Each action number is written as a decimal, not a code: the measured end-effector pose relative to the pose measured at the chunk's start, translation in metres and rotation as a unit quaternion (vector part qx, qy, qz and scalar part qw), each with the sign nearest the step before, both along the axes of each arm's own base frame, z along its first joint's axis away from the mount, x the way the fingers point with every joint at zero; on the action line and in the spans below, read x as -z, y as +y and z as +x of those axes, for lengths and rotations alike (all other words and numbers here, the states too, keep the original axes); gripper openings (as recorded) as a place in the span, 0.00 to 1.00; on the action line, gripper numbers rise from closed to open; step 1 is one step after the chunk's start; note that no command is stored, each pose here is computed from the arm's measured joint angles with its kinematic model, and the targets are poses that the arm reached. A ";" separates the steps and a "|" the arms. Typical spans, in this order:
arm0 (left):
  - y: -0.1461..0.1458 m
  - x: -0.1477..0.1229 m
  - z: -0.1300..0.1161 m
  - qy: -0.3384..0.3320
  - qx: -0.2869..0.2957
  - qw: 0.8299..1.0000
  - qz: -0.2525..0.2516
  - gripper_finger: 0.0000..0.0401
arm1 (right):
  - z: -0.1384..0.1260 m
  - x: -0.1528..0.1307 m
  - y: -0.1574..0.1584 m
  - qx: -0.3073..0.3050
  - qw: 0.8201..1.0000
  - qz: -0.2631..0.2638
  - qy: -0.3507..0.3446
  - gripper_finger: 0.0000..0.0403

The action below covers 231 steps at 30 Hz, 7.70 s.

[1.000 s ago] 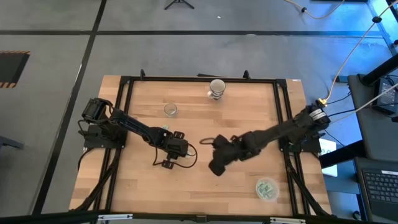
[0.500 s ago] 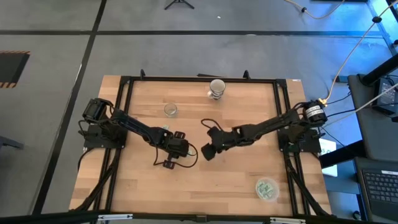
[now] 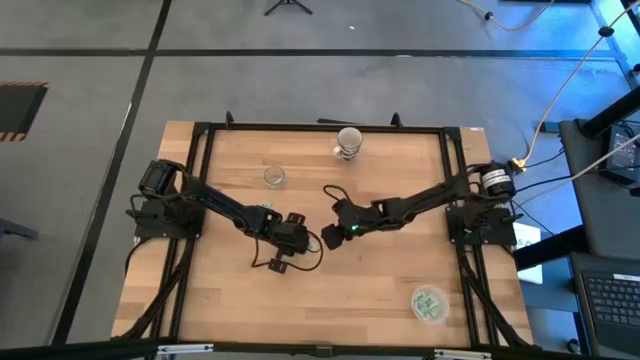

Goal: Pick and place Stevia / Truvia into bins
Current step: Put the green stevia packet into the transparent container

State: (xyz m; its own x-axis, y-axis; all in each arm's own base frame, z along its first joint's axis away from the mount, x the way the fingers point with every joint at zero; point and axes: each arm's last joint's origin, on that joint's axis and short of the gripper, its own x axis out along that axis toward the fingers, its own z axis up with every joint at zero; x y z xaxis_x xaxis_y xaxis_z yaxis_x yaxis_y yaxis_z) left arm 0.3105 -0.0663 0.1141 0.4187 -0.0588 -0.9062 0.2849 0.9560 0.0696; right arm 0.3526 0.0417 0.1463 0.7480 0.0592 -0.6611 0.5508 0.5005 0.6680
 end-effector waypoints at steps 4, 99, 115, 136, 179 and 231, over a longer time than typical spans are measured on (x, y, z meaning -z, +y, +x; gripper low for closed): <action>0.000 0.000 0.001 -0.009 0.006 1.000 0.000 0.00 | 0.003 0.015 0.000 0.016 0.999 0.022 0.018 0.31; 0.011 0.000 0.010 -0.042 -0.043 0.998 -0.032 0.00 | 0.027 0.042 0.013 -0.095 0.994 0.057 0.026 0.23; 0.013 -0.003 0.017 -0.072 -0.075 0.993 -0.059 0.00 | 0.028 0.041 0.014 -0.095 0.995 0.038 0.015 0.23; 0.004 -0.006 0.020 -0.112 -0.015 0.994 -0.013 0.18 | 0.026 0.044 0.013 -0.086 0.995 0.029 0.036 0.23; -0.009 -0.006 0.023 -0.155 0.020 0.983 0.098 0.01 | 0.024 0.045 0.013 -0.108 0.993 0.017 0.039 0.23; -0.008 -0.110 0.017 -0.263 -0.147 0.883 -0.361 0.00 | -0.047 -0.114 0.084 -0.281 0.897 -0.300 -0.165 0.23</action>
